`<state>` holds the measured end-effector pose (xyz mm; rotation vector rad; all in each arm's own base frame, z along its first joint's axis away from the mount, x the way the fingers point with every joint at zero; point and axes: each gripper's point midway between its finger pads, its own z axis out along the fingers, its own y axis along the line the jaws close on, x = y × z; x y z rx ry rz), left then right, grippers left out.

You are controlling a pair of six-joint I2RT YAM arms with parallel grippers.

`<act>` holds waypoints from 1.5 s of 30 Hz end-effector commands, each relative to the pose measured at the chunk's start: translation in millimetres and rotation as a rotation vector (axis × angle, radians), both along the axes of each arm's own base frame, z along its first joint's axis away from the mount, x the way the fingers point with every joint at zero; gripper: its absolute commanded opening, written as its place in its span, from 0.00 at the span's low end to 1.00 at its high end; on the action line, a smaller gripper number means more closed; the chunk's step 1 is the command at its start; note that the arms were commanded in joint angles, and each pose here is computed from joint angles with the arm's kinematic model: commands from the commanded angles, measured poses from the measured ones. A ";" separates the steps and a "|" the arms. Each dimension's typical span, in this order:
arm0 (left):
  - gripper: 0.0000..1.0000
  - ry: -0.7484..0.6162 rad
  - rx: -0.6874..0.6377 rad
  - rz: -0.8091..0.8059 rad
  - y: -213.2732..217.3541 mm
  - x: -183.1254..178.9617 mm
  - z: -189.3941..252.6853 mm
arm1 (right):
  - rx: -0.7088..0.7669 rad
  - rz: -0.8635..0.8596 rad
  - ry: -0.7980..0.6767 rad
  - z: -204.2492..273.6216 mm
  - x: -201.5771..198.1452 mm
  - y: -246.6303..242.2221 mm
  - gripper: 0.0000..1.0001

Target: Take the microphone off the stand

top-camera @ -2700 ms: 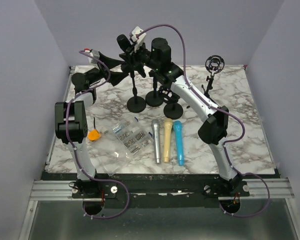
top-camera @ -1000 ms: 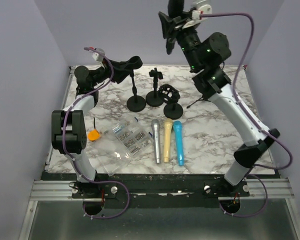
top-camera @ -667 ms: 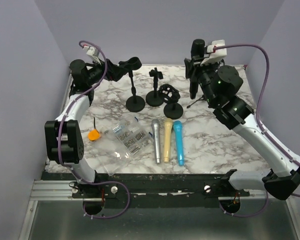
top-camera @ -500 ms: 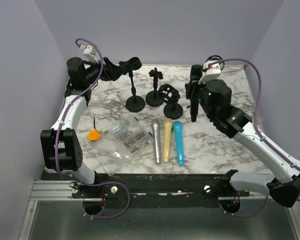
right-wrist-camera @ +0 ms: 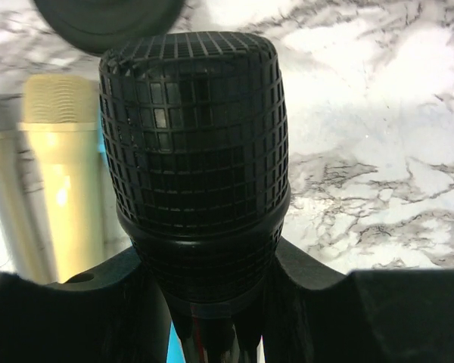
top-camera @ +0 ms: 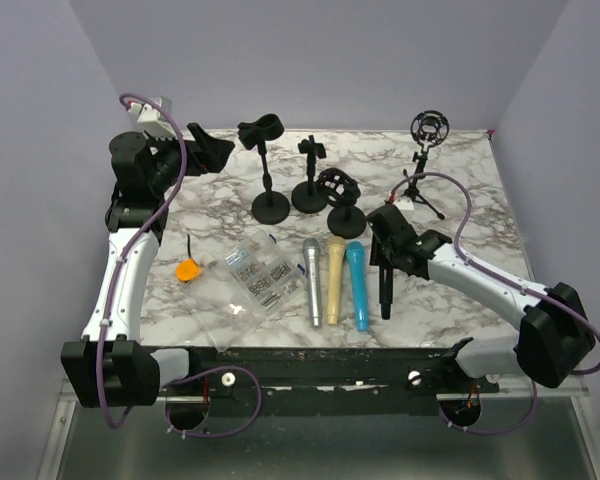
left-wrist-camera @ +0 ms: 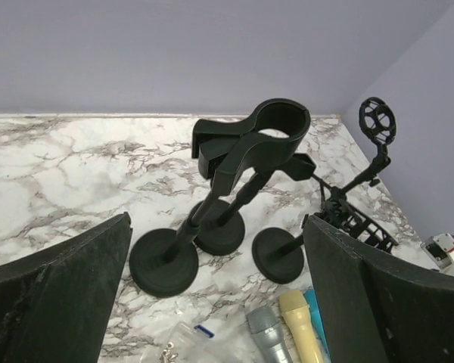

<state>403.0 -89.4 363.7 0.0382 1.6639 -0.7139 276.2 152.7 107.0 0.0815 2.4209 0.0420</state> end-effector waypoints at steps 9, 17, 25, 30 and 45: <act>0.92 -0.088 0.088 0.104 12.4 -31.8 4.6 | -0.084 -0.038 0.145 -81.8 0.7 -18.6 0.16; 0.92 -0.099 0.082 0.063 5.7 -35.4 7.4 | -0.025 -0.012 0.219 -111.0 -12.2 -9.8 0.31; 0.92 -0.093 0.078 0.051 3.7 -36.2 5.5 | -0.014 -0.032 0.199 -105.9 -12.1 -11.7 0.54; 0.94 -0.081 0.069 0.034 0.8 -34.9 3.2 | -0.006 -0.035 0.173 -97.1 -10.5 -12.4 0.64; 0.96 -0.046 0.029 0.021 -2.6 -25.2 -6.9 | 0.070 -0.006 -0.008 -20.1 11.0 -3.9 0.78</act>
